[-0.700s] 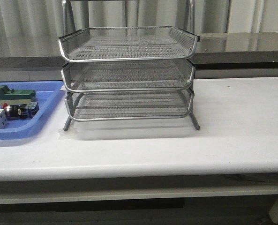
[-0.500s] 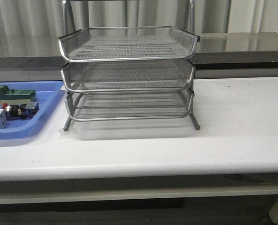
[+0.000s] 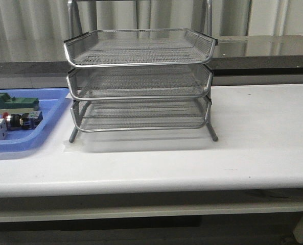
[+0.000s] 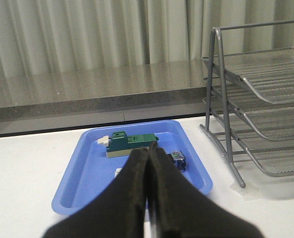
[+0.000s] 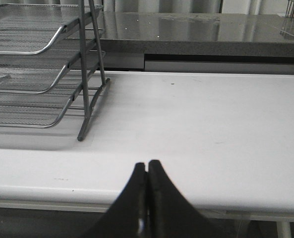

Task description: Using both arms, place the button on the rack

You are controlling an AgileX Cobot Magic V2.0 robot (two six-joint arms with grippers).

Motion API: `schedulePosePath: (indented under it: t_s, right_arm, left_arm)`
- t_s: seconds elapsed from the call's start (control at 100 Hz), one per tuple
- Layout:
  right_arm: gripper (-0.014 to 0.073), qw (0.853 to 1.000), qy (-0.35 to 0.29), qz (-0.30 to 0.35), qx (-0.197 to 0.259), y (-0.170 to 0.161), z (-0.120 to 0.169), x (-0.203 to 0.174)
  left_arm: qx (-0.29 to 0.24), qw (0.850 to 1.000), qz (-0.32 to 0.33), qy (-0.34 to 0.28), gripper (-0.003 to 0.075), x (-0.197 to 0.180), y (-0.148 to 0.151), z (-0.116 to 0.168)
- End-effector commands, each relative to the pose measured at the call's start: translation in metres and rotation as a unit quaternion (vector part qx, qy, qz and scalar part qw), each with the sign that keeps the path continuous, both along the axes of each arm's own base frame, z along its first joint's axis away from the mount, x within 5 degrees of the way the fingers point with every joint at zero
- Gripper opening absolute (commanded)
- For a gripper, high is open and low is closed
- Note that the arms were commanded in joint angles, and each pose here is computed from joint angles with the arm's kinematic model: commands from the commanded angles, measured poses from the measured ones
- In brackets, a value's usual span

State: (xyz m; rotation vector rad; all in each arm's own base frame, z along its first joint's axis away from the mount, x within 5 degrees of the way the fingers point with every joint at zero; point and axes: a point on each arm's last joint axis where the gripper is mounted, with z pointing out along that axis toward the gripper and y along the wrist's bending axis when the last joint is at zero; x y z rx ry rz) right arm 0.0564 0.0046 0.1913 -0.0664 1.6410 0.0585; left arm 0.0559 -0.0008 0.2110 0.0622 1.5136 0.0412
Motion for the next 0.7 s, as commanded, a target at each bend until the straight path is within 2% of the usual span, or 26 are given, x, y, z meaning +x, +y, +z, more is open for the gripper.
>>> schedulePosePath:
  t_s: [0.0, 0.38, 0.49, 0.61, 0.69]
  right_arm:
    - [-0.0061, 0.998, -0.057, -0.004, 0.002, -0.001, 0.015, -0.002]
    - [-0.0061, 0.998, -0.057, -0.004, 0.002, -0.001, 0.015, -0.002]
    - [-0.0061, 0.997, -0.079, -0.005, 0.002, -0.001, 0.019, -0.002]
    - [-0.0061, 0.994, -0.107, -0.005, 0.029, -0.001, 0.026, -0.003]
    - [-0.0061, 0.992, -0.109, -0.003, 0.066, -0.001, 0.035, -0.005]
  left_arm:
    - [-0.003, 1.0, -0.004, -0.03, -0.0021, -0.001, -0.001, -0.01]
    - [-0.003, 1.0, -0.004, -0.03, -0.0021, -0.001, -0.001, -0.01]
    - [-0.003, 1.0, -0.004, -0.03, -0.0021, -0.001, -0.001, -0.01]
    - [-0.003, 1.0, -0.004, -0.03, -0.0021, -0.001, -0.001, -0.01]
    - [-0.003, 1.0, -0.004, -0.03, -0.0021, -0.001, -0.001, -0.01]
